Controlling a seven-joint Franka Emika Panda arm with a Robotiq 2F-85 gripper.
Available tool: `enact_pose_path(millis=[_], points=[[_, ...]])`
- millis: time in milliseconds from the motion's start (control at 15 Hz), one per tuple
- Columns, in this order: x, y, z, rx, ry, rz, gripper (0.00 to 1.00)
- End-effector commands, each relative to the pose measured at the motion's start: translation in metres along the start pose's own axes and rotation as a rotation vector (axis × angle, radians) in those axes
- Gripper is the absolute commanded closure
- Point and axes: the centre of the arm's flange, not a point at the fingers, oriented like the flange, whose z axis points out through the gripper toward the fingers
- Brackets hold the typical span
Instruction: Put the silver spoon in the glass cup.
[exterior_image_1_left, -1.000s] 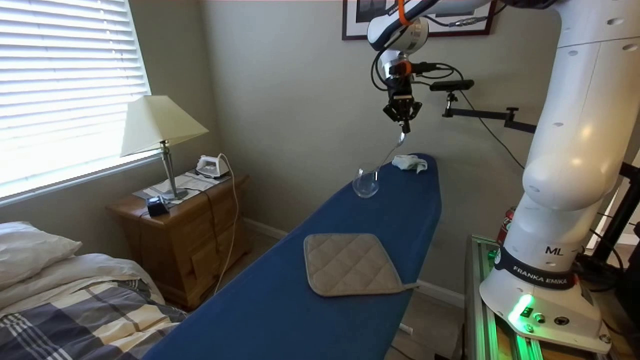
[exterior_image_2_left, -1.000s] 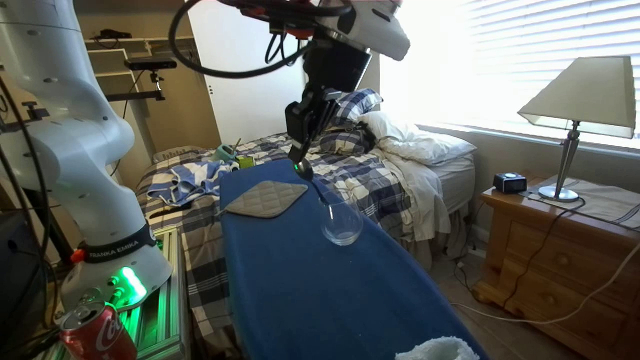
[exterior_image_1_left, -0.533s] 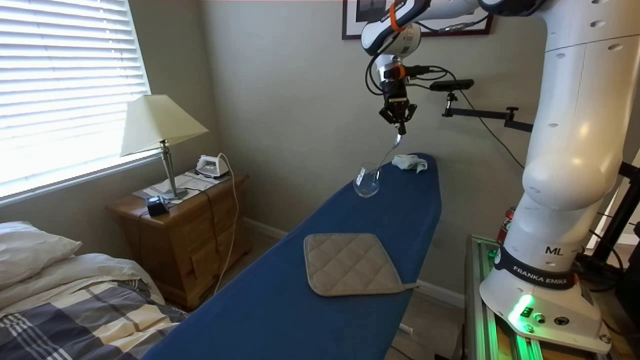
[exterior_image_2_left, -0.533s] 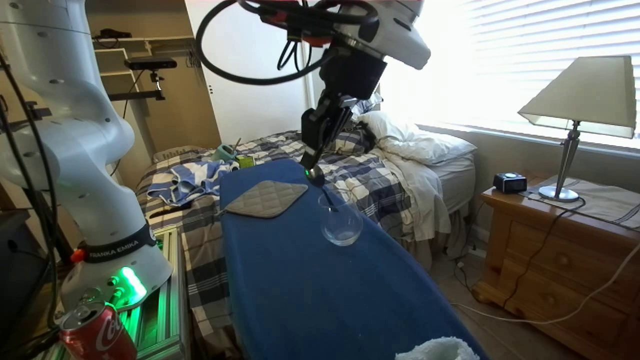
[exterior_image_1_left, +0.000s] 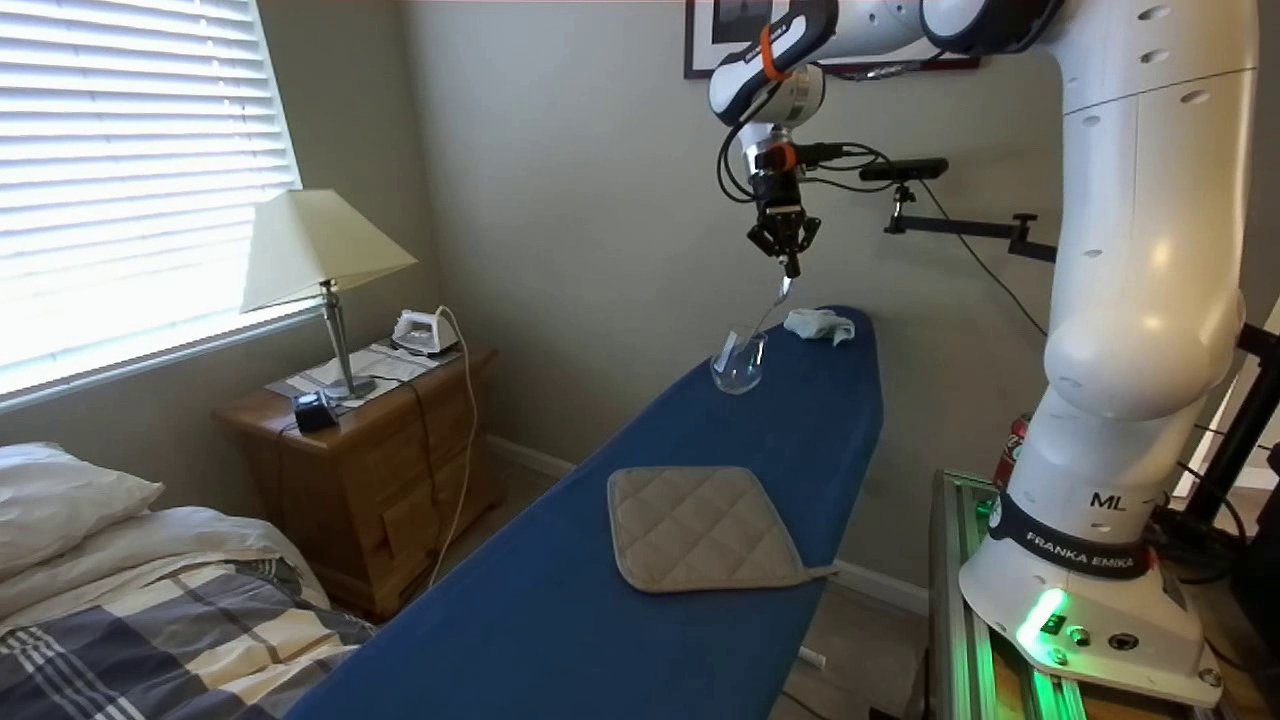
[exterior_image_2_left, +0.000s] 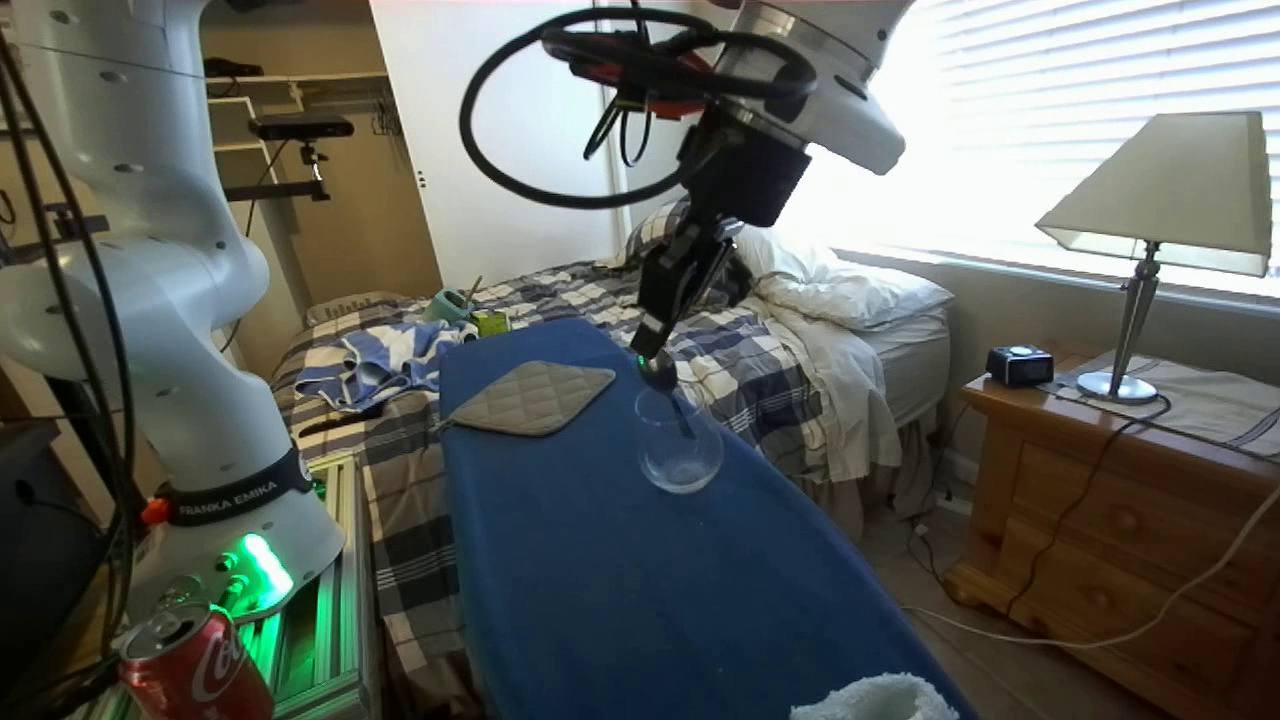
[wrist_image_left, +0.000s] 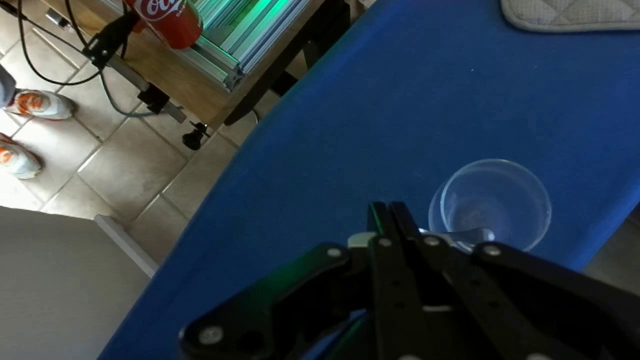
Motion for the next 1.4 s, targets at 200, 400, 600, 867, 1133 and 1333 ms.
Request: enact_pose_path(millis=[200, 400, 600, 867, 1133, 1333], points=[[0.026, -0.026, -0.001, 0.020, -0.035, -0.033, 0.99], [0.032, -0.036, 0.001, 0.009, -0.049, -0.034, 0.99], [0.036, -0.044, 0.006, -0.019, -0.075, -0.024, 0.99], [0.038, -0.051, 0.012, -0.047, -0.116, -0.015, 0.99], [0.044, -0.056, 0.013, -0.061, -0.115, -0.013, 0.98], [0.048, -0.058, 0.013, -0.065, -0.115, -0.015, 0.87]])
